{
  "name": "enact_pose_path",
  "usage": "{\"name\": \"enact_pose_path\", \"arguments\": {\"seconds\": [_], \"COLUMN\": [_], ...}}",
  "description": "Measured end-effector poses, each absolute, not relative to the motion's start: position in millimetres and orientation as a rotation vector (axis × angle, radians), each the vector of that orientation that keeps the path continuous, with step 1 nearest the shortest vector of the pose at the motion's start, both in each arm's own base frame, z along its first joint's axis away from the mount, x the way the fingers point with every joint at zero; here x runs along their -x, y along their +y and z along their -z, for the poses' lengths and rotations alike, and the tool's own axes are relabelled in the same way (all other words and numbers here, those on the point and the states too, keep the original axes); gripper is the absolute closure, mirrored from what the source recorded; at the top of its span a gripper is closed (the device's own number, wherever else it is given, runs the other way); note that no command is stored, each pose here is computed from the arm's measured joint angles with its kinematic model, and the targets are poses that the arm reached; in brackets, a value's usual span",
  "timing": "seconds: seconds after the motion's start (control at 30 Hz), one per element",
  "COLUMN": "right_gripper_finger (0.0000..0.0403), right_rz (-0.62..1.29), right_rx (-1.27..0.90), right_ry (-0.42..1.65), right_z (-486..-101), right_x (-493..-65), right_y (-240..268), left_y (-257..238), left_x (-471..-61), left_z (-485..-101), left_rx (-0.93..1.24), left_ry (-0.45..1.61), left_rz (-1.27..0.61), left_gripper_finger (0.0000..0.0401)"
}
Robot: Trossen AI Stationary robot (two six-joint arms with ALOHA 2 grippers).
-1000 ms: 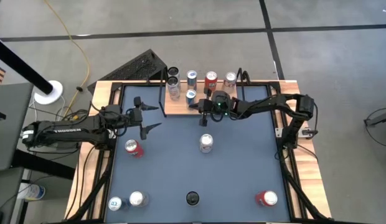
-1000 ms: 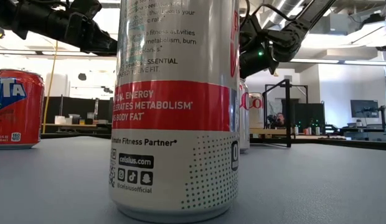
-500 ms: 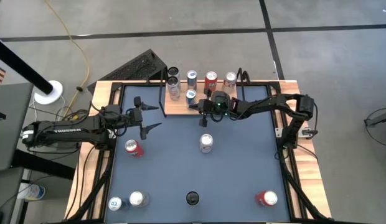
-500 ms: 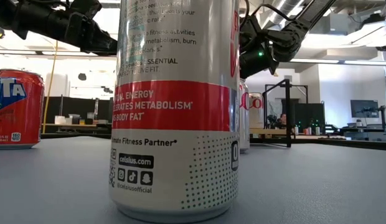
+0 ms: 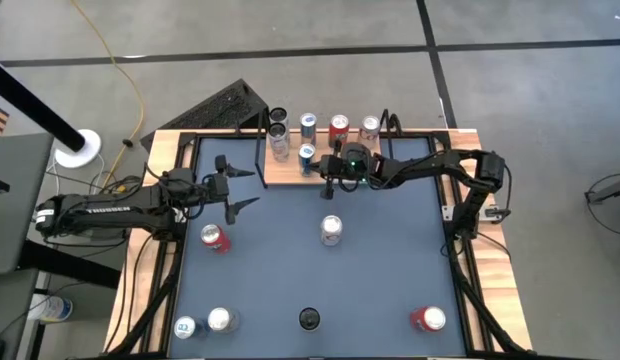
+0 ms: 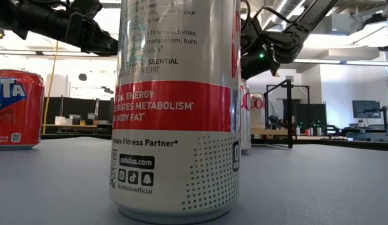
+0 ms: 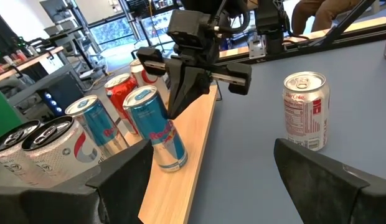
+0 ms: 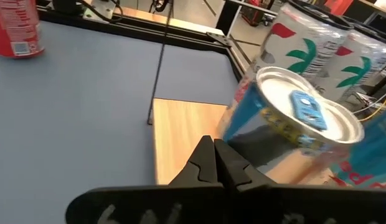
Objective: Place canned beverage on shelf
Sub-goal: Put the top blue soda can on the shelf aligned with the other blue soda can
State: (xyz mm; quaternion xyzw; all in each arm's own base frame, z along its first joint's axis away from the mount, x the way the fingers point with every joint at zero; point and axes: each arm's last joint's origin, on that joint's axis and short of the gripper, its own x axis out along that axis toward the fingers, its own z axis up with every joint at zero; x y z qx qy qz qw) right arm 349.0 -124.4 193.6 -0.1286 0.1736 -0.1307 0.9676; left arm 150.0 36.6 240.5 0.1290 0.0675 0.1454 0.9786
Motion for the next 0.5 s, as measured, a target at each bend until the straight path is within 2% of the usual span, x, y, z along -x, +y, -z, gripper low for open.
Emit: {"name": "enact_pose_path", "arguments": {"seconds": [0.5], "right_gripper_finger": [0.0403], "right_rz": [0.300], "right_rx": [0.258], "right_ry": [0.305], "right_z": [-193.8], "right_x": [-348.8], "right_y": [-134.7], "left_y": [36.6], "left_x": [-150.0], "left_z": [-240.0], "left_rx": [-0.259], "left_ry": [0.141], "left_rz": [-0.293], "left_gripper_finger": [0.0079]}}
